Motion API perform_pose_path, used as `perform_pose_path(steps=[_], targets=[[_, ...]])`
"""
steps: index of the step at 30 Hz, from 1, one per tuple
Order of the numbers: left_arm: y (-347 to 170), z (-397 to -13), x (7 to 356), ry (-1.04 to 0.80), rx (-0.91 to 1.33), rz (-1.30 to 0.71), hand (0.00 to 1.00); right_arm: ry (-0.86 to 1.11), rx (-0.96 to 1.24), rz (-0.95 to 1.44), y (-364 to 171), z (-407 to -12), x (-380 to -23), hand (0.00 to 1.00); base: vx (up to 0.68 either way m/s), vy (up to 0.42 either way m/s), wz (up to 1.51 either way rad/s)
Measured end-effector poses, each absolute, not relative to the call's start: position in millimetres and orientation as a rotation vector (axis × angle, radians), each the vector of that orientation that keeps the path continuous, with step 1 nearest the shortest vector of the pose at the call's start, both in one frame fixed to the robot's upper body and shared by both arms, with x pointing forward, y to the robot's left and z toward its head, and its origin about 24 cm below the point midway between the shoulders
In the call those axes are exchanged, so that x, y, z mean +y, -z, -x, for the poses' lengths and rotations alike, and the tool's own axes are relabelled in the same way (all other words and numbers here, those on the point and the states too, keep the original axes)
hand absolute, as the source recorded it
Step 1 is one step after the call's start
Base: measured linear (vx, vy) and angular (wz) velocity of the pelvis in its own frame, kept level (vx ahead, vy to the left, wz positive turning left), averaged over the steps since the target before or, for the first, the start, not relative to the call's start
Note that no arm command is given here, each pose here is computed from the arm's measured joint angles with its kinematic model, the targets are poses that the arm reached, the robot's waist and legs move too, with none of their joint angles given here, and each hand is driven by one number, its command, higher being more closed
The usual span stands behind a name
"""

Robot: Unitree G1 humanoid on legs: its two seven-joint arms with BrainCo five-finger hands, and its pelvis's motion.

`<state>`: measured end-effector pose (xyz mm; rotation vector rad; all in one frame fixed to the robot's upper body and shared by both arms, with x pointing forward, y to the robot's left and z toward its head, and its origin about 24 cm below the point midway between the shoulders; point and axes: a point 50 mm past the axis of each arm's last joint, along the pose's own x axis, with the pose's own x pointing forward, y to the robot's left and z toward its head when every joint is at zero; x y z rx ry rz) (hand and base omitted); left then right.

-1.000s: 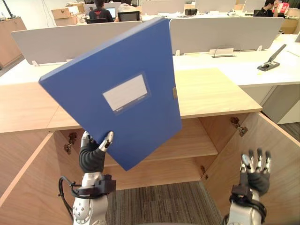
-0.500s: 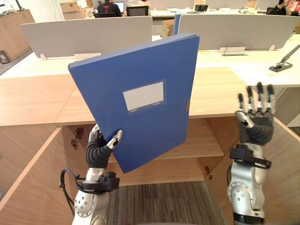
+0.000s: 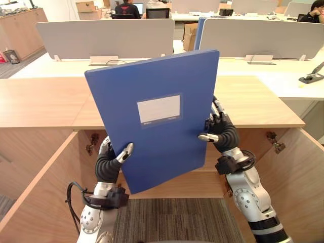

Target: Walk over to the cabinet, pick up the folder, carry it to the office cabinet, place the folder inside the office cabinet, then close the office cabinet door

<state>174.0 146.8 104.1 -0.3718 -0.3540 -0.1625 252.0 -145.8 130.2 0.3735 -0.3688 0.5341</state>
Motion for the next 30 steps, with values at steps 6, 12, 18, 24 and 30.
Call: perform_pose_path(steps=[6,12,18,24,30], targets=[[-103.5,-172.5,148.8,0.172,-0.351,0.393,1.00,-0.612,-0.329,-0.287,-131.6,-265.6,-137.1,0.00,-0.01,0.002,0.01],[-107.2,-170.7,154.5,0.178,-0.387,0.411,1.00,-0.719,-0.318,-0.170,-143.2,-277.7,-123.9,0.00,0.00,-0.003,0.04],[-107.9,-169.9,159.9,0.194,-0.384,0.452,1.00,-0.768,-0.284,-0.163,-145.4,-288.0,-115.2,1.00,-0.01,-0.008,0.09],[-108.7,-168.0,167.6,0.210,-0.380,0.456,1.00,-0.858,-0.200,-0.173,-147.0,-291.2,-109.2,1.00,-0.02,0.001,0.04],[-107.8,-165.6,162.0,0.304,-0.356,0.416,0.00,-0.890,-0.171,-0.132,-153.4,-293.8,-115.3,1.00,-0.01,-0.006,0.09]])
